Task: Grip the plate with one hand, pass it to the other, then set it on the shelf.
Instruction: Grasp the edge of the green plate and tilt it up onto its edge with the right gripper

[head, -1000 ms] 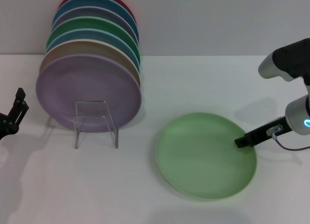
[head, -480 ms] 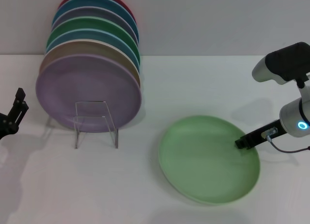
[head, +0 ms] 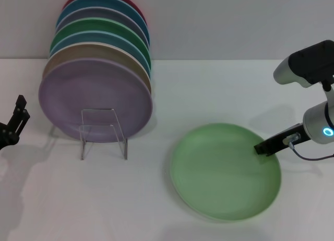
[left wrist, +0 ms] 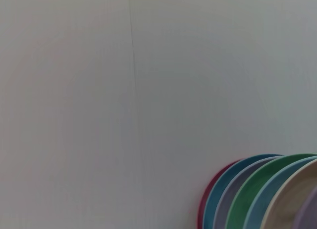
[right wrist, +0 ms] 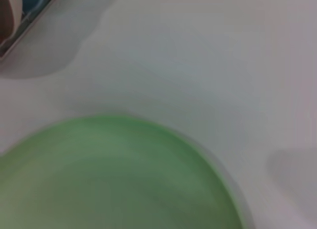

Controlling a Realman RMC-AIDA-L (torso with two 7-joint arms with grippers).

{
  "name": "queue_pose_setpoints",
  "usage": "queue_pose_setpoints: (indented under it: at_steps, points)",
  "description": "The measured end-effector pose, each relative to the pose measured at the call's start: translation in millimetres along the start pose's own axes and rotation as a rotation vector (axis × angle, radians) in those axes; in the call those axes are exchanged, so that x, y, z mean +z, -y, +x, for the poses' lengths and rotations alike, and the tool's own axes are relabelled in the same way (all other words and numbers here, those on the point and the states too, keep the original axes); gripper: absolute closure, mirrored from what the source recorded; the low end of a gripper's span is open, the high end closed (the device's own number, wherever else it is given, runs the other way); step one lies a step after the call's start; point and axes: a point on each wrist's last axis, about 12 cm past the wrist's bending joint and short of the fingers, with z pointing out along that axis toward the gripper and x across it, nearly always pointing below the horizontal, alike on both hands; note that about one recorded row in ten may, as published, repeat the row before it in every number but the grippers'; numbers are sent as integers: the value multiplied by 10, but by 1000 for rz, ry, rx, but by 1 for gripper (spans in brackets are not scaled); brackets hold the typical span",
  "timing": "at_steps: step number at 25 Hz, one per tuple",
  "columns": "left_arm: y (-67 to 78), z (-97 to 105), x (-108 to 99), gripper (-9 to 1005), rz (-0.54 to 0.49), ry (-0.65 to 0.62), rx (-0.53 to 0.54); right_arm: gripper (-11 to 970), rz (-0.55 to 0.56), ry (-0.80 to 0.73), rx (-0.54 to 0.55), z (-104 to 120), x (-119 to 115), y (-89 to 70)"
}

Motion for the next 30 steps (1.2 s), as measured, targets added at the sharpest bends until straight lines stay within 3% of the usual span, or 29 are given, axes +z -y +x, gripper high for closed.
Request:
queue_pose_setpoints:
  at_steps: [12,20,25,30]
  points:
    - [2,-6,-2,289,2,5,0,892,3,80,-8,18,-166,-9]
    - [109,-128,18,293,45,94,-28,921,11,201,-45,43,-444,-41]
    - [244,-302,84,296,139,199,-59,937,32,314,-79,123,-630,-28]
    - [376,-502,346,298,285,214,-105,937,67,460,-138,228,-788,-9]
